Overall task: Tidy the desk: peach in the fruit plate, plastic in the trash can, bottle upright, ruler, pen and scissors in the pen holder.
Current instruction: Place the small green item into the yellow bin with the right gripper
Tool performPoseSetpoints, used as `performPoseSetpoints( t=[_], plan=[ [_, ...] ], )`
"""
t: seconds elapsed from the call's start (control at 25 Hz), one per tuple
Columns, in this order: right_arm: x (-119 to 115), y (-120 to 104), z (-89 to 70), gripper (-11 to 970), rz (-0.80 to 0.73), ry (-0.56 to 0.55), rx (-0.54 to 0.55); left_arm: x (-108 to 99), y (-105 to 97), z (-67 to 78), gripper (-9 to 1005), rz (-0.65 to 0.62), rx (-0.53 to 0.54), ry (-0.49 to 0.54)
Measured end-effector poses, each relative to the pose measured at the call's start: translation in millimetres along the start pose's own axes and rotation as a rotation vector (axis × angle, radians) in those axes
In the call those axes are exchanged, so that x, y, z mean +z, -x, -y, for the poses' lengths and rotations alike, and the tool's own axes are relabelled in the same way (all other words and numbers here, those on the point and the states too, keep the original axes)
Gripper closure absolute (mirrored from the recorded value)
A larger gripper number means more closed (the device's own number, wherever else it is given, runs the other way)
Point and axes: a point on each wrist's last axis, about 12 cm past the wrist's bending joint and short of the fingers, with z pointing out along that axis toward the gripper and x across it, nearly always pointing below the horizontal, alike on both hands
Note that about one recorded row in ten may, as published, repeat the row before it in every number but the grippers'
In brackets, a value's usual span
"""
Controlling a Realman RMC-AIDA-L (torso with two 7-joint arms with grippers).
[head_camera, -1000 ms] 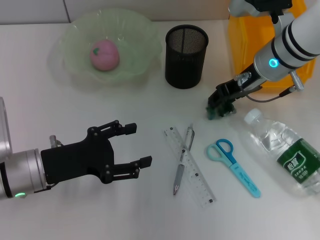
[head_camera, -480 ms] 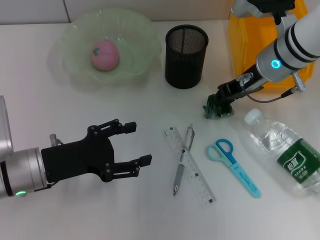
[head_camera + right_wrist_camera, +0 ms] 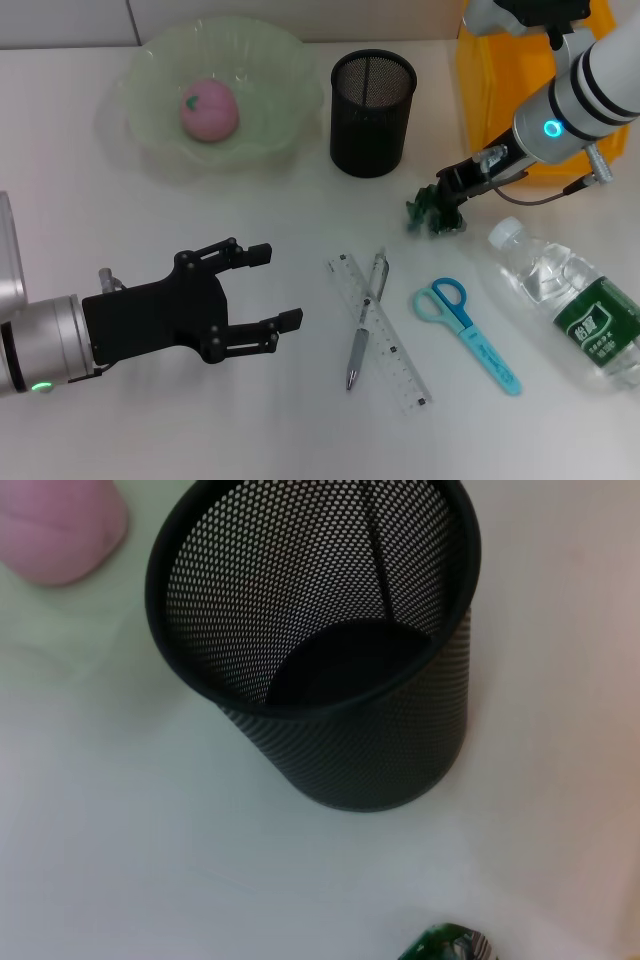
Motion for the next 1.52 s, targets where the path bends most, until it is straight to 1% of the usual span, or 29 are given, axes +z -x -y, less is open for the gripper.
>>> performPoseSetpoints(
  t=[0.12,0.32,0.4,0.52,0.76,0.92,1.08,1.2,1.24,1.32,1.36,1.44,1.52],
  plan=[
    [-0.1,-1.2,1.3,822,0.004,-0.001,0.001,0.1,0.0,-0.2,151,-0.001,0.0,0.001],
    [-5.2,-1.4,2.3,852,0.023,0.004,0.0,0.1,-0.1,-0.3,151,-0.001,0.0,0.002],
    [-6.8,-1.1,1.9,860,0.029,0.01,0.001,0.1,-0.1,-0.3,151,-0.001,0.0,0.002],
    [-15.4,-0.3,0.9,872,0.055,0.034,0.003,0.1,-0.1,-0.3,151,-0.002,0.0,0.002],
    [-25.4,-0.7,0.9,871,0.065,0.038,-0.009,0.4,0.7,-0.9,151,-0.001,0.003,0.001],
    [-48.1,2.7,0.0,871,0.133,0.051,-0.023,0.4,1.3,-1.4,151,-0.001,0.005,0.001],
    [-86.9,9.3,-0.2,872,0.237,0.06,-0.04,0.0,1.8,-2.0,151,-0.001,0.006,0.002],
    [-118.6,12.1,9.3,859,0.325,0.042,-0.021,0.1,2.2,-2.4,152,-0.001,0.007,0.001],
    [-125.7,11.2,13.8,852,0.344,0.034,-0.011,0.2,2.4,-2.5,152,-0.001,0.007,0.001],
    [-139.5,8.9,25.3,839,0.385,0.006,0.01,0.6,2.6,-2.6,152,0.0,0.008,0.001],
    [-145.6,6.6,34.0,832,0.404,-0.016,0.025,0.7,2.7,-2.6,152,0.001,0.008,0.001],
    [-151.8,3.7,49.8,819,0.43,-0.058,0.05,0.8,3.1,-2.7,152,0.003,0.008,0.002],
    [-151.6,1.1,67.9,805,0.449,-0.091,0.084,0.8,3.7,-2.5,152,0.007,0.01,0.0]
  ],
)
